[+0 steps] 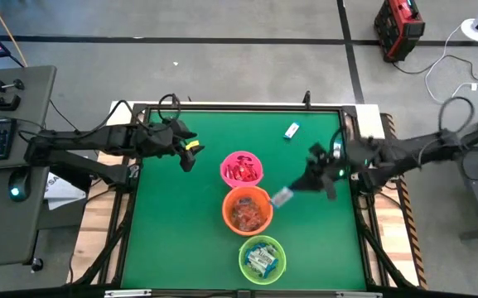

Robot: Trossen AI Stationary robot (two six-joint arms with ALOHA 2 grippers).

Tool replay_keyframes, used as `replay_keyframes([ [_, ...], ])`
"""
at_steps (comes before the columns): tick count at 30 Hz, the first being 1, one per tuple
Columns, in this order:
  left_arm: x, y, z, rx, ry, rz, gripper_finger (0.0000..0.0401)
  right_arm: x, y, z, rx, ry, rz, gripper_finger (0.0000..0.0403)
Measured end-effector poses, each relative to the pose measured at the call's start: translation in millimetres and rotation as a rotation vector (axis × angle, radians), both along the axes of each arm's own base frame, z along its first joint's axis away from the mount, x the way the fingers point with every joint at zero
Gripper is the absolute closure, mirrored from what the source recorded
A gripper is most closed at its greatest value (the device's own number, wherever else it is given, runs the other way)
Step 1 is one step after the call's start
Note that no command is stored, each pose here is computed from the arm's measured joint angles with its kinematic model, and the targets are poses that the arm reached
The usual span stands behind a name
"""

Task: Sort candy by brand, put in halloween buckets
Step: Put the white chocolate into the green bucket

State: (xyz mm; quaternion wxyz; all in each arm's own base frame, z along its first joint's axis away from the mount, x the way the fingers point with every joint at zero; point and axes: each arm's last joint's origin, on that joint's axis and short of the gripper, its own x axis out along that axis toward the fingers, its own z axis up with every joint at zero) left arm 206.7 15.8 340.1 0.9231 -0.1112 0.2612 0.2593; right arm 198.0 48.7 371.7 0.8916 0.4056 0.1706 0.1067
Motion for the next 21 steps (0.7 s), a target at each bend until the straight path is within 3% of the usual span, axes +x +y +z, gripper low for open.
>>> replay_keyframes([
  [8, -2.0, -5.6, -4.2, -0.061, 0.046, -0.081, 0.0162, 26.7, 77.9, -25.9, 0.208, 0.128, 0.098, 0.0403],
  [15, -1.9, -18.1, -4.3, -0.065, 0.042, -0.123, 0.0162, 60.1, 123.0, -70.1, 0.241, 0.228, 0.104, 0.0403],
  [21, -2.5, -24.5, -4.3, -0.044, 0.045, -0.133, 0.0162, 74.9, 137.7, -104.7, 0.231, 0.352, 0.053, 0.0403],
])
